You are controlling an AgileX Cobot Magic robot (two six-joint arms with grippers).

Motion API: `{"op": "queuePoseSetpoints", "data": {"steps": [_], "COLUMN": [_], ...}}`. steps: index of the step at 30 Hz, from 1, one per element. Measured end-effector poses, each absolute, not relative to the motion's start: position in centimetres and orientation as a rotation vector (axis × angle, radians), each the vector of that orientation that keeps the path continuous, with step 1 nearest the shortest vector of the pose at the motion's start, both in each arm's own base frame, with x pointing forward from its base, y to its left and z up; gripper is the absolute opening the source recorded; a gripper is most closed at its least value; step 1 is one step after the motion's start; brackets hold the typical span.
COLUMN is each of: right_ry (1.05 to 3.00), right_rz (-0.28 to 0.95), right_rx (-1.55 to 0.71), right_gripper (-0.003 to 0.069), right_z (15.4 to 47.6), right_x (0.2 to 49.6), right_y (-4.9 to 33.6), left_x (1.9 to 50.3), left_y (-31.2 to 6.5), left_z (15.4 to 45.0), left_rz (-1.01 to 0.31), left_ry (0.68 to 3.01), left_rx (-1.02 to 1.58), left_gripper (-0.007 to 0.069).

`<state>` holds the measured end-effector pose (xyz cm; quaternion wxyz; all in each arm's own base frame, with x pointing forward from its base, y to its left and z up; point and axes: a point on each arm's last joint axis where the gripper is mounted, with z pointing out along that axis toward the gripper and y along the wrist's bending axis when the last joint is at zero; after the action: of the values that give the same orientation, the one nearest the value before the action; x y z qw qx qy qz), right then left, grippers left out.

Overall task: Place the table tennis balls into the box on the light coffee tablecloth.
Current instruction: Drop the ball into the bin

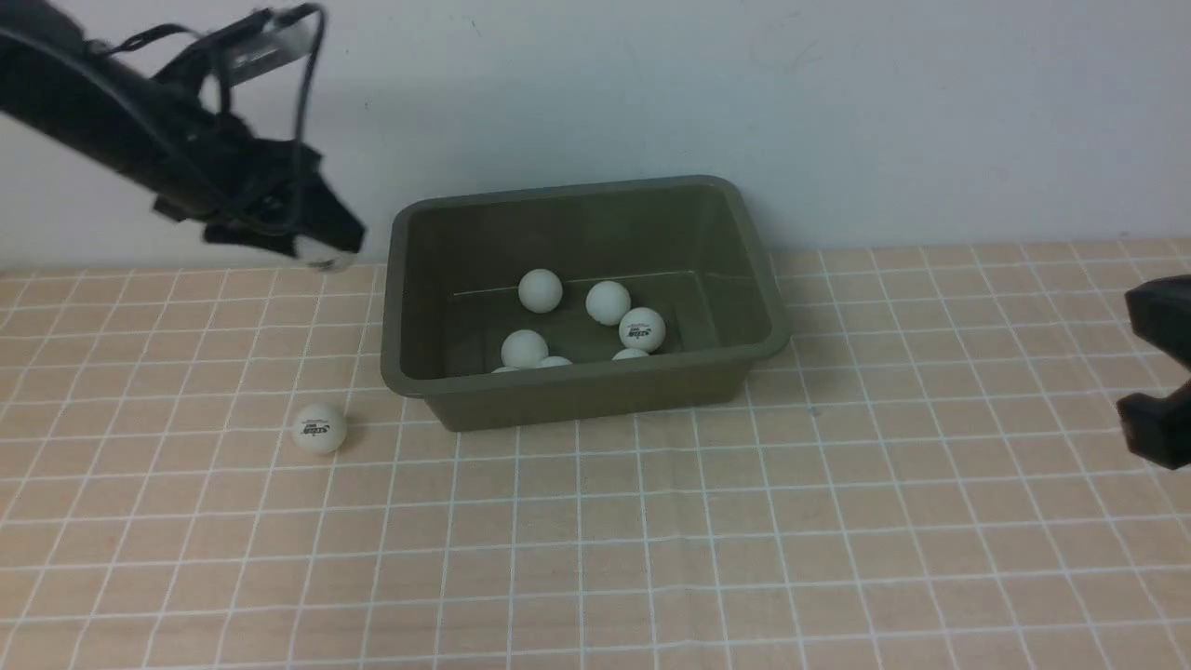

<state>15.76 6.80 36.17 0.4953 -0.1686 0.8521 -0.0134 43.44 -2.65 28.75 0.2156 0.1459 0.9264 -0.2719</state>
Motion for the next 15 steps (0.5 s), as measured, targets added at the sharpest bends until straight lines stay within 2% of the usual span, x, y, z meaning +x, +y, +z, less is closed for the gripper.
{"op": "queuePoseSetpoints", "data": {"steps": [3,4,7,10,15], "right_ry": [2.065,2.065,2.065,2.065,2.065], "right_rz": [-0.033,-0.033,-0.033,-0.033,-0.033], "right_rx": [-0.409,-0.409,-0.409,-0.409,-0.409], "right_gripper": [-0.0018,-0.0018,-0.0018,-0.0018,-0.0018], "right_z": [36.2,36.2,36.2,36.2,36.2], "right_x": [15.8,15.8,15.8,15.8,15.8], "right_y": [6.8,6.8,6.8,6.8,6.8], "left_x": [43.7,43.8,44.2,44.5,45.1], "left_y": [-7.7,-7.9,-12.4,-14.4,-15.8], "left_z": [29.2,29.2,27.7,25.9,22.9], "left_rz": [-0.694,-0.673,-0.497,-0.408,-0.378], "left_ry": [2.494,2.485,2.430,2.432,2.463], "left_rx": [0.555,0.559,0.712,0.800,0.838], "left_gripper": [0.0318,0.0318,0.0318,0.0318,0.0331]}}
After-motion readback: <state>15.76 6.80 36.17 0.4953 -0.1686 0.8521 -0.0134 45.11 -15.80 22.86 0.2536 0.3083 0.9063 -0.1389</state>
